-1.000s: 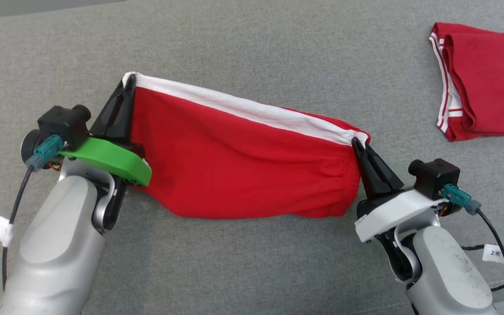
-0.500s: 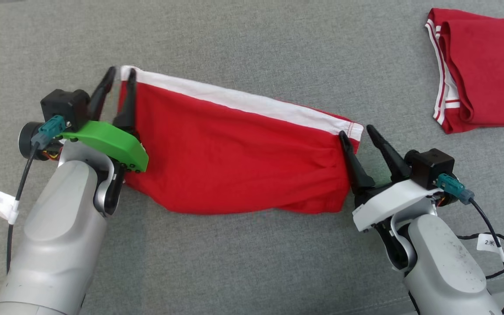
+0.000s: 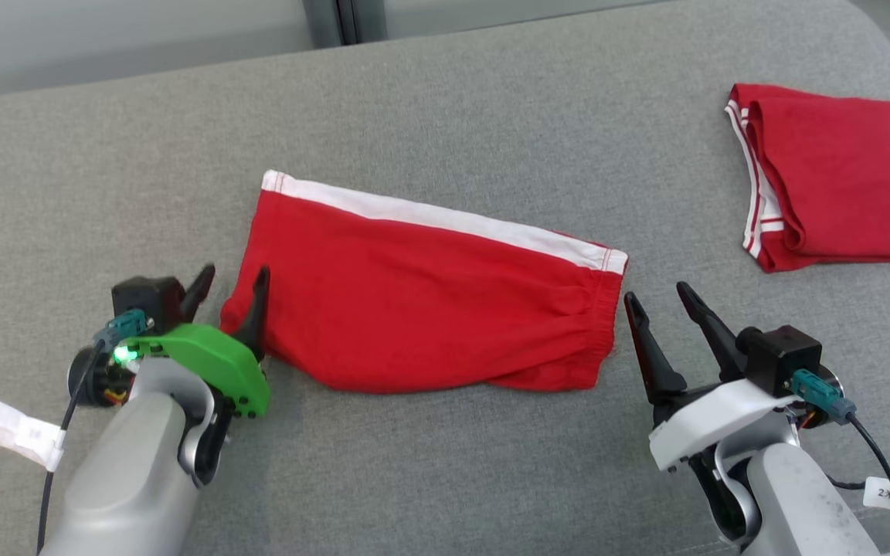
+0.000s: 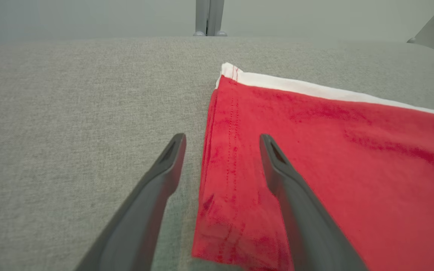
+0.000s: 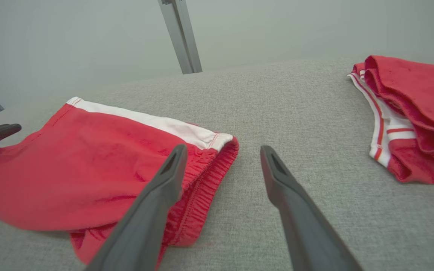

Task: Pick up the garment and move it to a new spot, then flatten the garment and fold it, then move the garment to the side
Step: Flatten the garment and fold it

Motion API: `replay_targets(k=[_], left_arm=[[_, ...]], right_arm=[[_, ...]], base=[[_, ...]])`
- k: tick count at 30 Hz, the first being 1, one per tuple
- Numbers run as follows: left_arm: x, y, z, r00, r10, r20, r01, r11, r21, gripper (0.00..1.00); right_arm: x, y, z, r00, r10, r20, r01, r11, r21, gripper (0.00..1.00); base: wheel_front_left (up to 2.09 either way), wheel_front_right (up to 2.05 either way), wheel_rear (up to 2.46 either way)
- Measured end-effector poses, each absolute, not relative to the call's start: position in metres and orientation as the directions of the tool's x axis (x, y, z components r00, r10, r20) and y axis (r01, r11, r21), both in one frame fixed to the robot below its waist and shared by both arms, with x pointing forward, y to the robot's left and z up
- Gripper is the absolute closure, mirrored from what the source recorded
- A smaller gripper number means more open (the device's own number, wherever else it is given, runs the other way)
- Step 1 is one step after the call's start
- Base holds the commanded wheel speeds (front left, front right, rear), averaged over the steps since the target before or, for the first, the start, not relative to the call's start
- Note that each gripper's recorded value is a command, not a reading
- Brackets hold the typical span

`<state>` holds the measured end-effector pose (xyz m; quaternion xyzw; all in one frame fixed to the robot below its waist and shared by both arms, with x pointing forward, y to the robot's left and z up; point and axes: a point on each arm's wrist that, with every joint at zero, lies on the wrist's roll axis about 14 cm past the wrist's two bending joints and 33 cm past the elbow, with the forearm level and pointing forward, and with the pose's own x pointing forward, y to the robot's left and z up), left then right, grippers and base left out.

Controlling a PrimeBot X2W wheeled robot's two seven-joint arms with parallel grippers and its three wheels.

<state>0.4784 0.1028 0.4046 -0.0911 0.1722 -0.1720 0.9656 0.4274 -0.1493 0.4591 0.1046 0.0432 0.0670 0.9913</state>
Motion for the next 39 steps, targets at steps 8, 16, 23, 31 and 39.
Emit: replay_targets(k=[8,16,23,31,39], left_arm=[[0.453,0.112,0.391,0.827,-0.352,-0.438,0.23,0.923,-0.307,0.0],[0.45,0.101,0.379,0.778,-0.386,-0.495,0.231,0.909,-0.346,0.0],[0.448,0.092,0.371,0.746,-0.409,-0.526,0.246,0.903,-0.353,0.13],[0.454,0.085,0.386,0.795,-0.412,-0.445,0.247,0.89,-0.383,1.0],[0.431,0.1,0.392,0.859,-0.353,-0.371,0.168,0.879,-0.447,1.0]], right_arm=[[0.412,-0.149,0.486,0.988,0.149,-0.034,-0.14,0.971,0.194,0.0],[0.406,-0.156,0.49,0.991,0.131,-0.036,-0.123,0.975,0.184,0.0],[0.404,-0.161,0.49,0.992,0.117,-0.04,-0.108,0.978,0.181,0.0],[0.402,-0.166,0.493,0.994,0.101,-0.033,-0.094,0.979,0.181,0.0],[0.398,-0.168,0.499,0.995,0.094,-0.013,-0.09,0.979,0.185,0.0]], base=[[0.0,0.0,0.0],[0.0,0.0,0.0],[0.0,0.0,0.0],[0.0,0.0,0.0],[0.0,0.0,0.0]])
